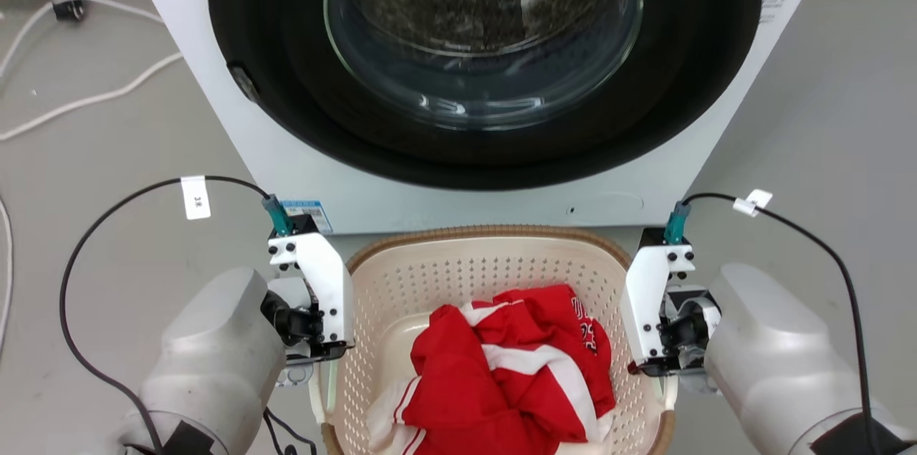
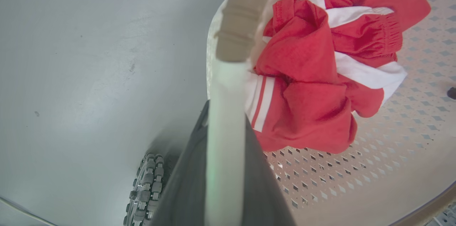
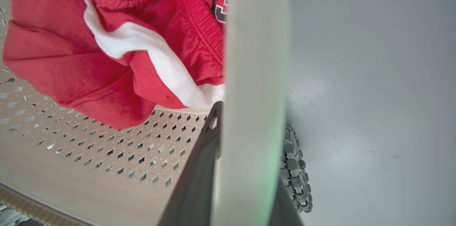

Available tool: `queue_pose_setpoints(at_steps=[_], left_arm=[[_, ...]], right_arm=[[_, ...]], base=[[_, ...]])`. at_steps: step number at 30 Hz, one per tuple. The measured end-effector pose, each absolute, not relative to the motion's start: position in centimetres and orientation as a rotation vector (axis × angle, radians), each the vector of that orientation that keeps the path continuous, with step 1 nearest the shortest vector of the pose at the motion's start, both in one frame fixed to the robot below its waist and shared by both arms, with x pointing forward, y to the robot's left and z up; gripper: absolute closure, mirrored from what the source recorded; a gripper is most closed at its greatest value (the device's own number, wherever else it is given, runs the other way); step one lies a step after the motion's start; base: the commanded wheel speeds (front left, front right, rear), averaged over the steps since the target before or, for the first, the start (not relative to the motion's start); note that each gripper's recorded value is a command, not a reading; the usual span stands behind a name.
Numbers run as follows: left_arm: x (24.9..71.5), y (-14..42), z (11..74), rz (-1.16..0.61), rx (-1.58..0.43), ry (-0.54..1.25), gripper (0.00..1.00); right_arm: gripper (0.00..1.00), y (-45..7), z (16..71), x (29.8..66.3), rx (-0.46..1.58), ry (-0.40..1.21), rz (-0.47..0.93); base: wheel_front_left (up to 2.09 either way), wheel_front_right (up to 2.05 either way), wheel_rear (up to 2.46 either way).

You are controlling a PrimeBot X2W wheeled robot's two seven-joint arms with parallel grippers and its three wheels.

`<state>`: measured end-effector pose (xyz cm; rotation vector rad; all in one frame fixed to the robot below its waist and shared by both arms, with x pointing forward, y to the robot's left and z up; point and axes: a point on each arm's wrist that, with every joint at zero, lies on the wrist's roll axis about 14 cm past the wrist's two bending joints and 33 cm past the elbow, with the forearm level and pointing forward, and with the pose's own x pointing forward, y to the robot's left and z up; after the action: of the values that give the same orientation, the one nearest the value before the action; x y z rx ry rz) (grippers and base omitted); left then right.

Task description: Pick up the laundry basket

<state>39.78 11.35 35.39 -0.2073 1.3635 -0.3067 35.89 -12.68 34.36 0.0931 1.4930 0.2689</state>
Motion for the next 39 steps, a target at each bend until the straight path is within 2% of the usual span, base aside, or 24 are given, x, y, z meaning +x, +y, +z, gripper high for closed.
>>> queue_pose_setpoints(at_steps=[16,26,39], left_arm=[[37.3,11.4,38.7,-0.300,-0.206,1.276,1.00],[35.7,11.2,38.5,-0.299,-0.213,1.274,1.00],[34.9,11.1,38.1,-0.297,-0.225,1.281,1.00]], right_arm=[[1.00,-12.5,37.5,34.6,0.072,1.349,0.272],[1.00,-12.6,36.7,32.3,0.104,1.360,0.266],[1.00,-12.5,36.3,31.8,0.125,1.358,0.261]], base=[[0.00,0.00,0.00],[0.00,0.00,0.00],[0.00,0.00,0.00]])
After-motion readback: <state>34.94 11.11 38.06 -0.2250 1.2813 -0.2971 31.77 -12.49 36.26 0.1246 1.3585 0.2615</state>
